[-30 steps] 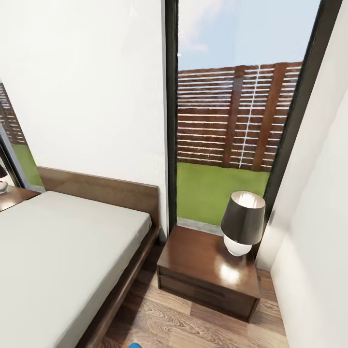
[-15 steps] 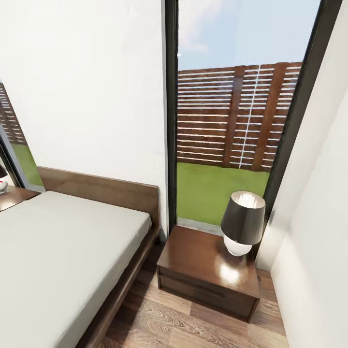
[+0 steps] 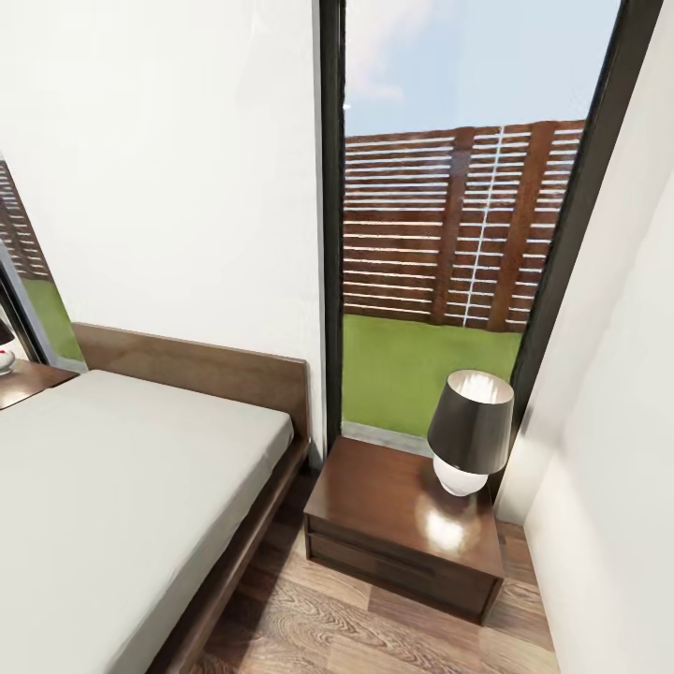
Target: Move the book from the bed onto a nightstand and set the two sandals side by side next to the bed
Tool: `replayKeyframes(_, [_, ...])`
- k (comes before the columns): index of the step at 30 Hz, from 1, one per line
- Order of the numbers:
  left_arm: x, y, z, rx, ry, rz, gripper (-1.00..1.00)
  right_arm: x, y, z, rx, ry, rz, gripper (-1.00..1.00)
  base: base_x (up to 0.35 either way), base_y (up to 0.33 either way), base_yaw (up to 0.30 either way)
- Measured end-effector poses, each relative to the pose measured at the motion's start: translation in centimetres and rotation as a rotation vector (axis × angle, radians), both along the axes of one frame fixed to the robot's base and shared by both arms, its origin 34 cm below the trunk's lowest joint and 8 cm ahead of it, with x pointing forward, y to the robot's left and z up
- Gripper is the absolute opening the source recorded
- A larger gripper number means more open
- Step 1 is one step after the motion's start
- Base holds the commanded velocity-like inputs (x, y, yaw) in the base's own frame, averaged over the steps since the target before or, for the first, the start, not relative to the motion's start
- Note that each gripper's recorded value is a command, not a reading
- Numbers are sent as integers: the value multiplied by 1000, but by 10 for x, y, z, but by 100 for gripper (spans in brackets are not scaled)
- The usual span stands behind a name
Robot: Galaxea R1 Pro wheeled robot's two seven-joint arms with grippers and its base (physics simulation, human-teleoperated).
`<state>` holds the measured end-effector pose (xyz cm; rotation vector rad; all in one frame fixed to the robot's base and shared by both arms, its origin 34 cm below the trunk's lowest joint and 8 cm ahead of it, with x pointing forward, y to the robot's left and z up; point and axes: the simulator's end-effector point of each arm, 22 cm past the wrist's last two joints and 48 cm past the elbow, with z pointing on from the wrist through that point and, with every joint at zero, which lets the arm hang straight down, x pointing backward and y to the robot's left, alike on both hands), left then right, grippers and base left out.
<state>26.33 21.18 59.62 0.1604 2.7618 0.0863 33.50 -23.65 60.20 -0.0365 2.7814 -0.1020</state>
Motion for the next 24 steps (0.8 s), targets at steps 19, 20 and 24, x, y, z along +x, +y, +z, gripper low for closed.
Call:
replayKeyframes(19, [-7, 0, -1, 0, 6, 1, -100, -19, -13, -4, -16, 24, 2, -100, 0, 0, 0])
replayKeyframes(20, [-7, 0, -1, 0, 5, 1, -100, -21, -13, -5, -17, 27, 2, -100, 0, 0, 0])
replayKeyframes(24, [-7, 0, -1, -1, 5, 2, -100, -30, -20, -7, -26, 38, 3, -100, 0, 0, 0])
